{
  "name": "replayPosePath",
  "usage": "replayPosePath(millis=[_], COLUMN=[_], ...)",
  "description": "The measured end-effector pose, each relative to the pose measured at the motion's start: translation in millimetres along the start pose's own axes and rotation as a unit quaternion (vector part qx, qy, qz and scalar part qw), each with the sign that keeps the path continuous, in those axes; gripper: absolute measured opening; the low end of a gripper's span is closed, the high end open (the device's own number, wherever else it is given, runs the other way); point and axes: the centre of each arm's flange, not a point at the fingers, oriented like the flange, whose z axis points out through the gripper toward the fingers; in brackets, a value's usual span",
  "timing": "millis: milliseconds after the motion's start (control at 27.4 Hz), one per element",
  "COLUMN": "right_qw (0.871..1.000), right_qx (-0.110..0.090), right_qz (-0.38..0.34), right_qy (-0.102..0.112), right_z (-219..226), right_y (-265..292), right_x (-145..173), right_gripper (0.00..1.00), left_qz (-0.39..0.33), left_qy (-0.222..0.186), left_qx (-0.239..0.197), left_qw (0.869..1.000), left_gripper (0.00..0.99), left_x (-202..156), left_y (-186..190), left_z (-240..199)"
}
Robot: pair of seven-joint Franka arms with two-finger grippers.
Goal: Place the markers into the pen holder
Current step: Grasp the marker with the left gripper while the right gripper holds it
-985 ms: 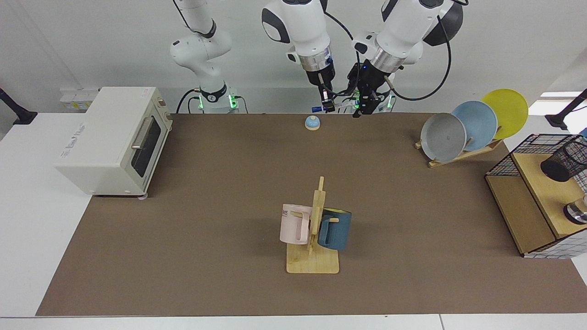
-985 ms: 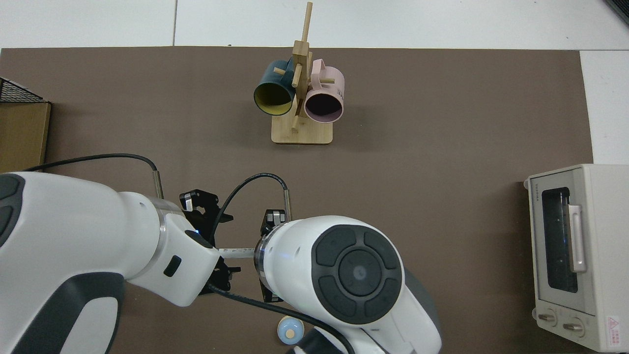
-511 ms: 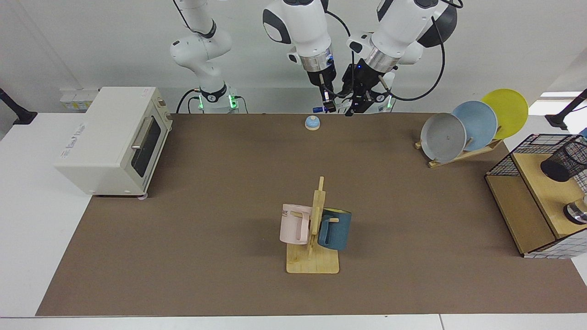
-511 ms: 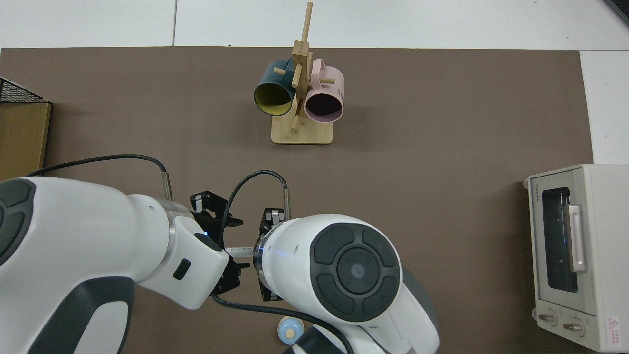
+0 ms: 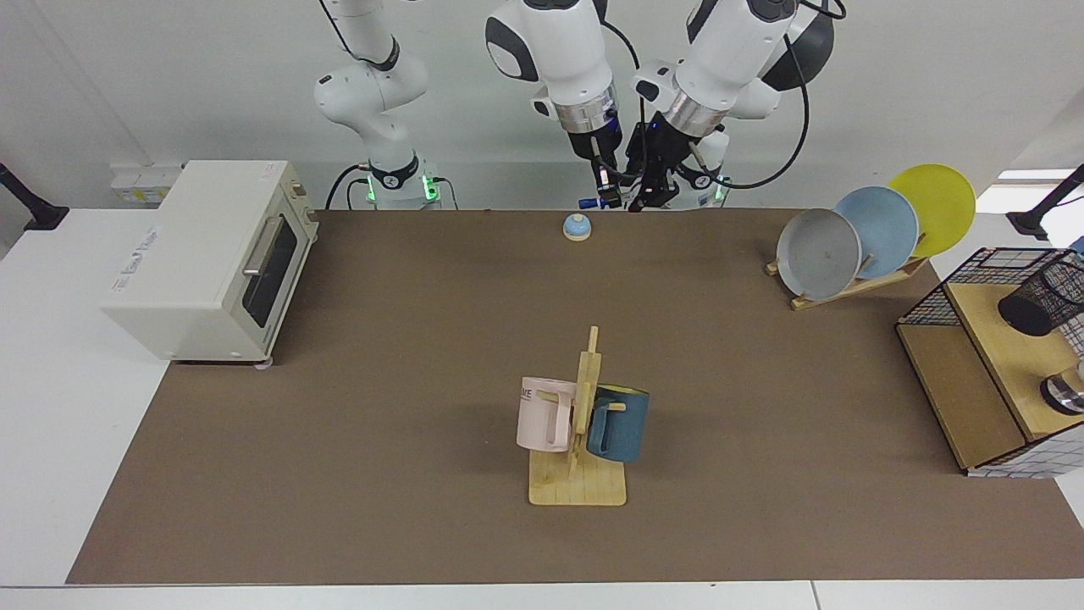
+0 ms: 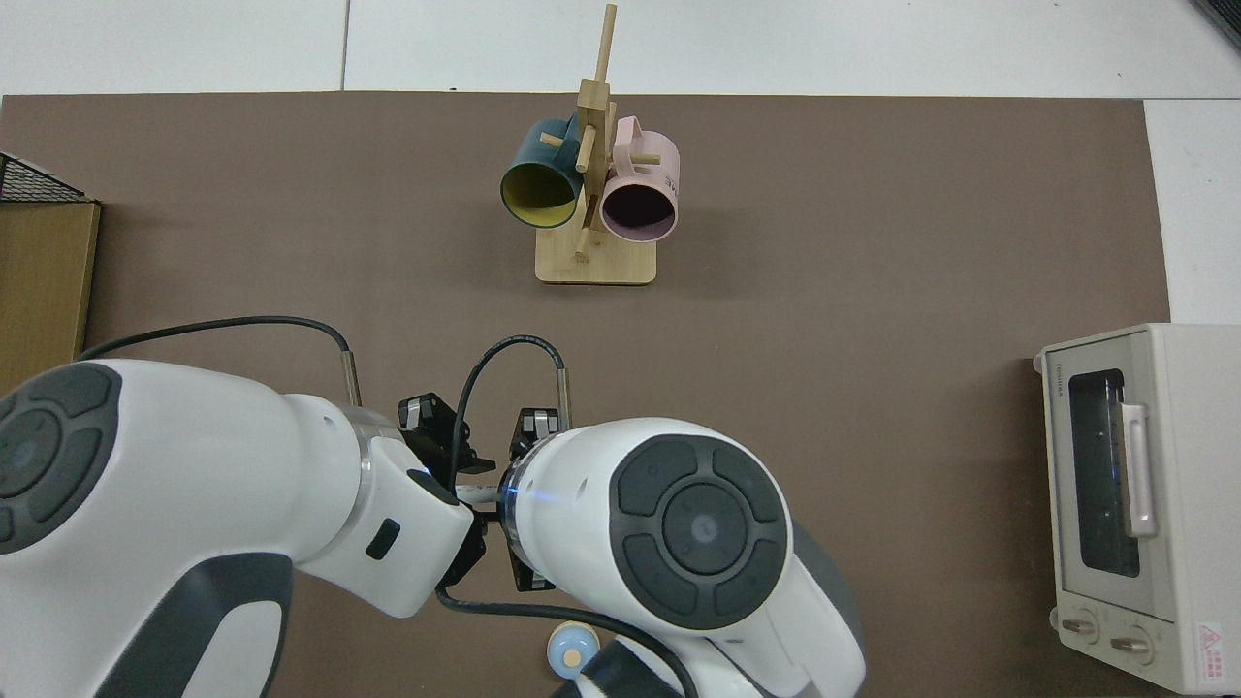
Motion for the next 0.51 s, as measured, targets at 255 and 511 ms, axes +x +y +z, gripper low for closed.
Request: replayPosePath(millis=[255,511], right_qw=[1.000,1.000], right_qx=[0.001,0.000], right_qz=[0.000,-0.013], right_qy=[0.000,0.000], right_z=[0.3,2.1], right_y=[-0.6,-0.5], right_x=[0.0,-0.6], right_gripper=[0.16,0.16], left_qz=[0.003,0.011], left_qy=[-0.010,-0.016], left_qx=[0.002,0.002], left_qw=[1.000,1.000], left_gripper=[0.211,0.181], left_x=[-1.9,-1.6], left_y=[-0.2,1.0], left_z=[1.4,2.5])
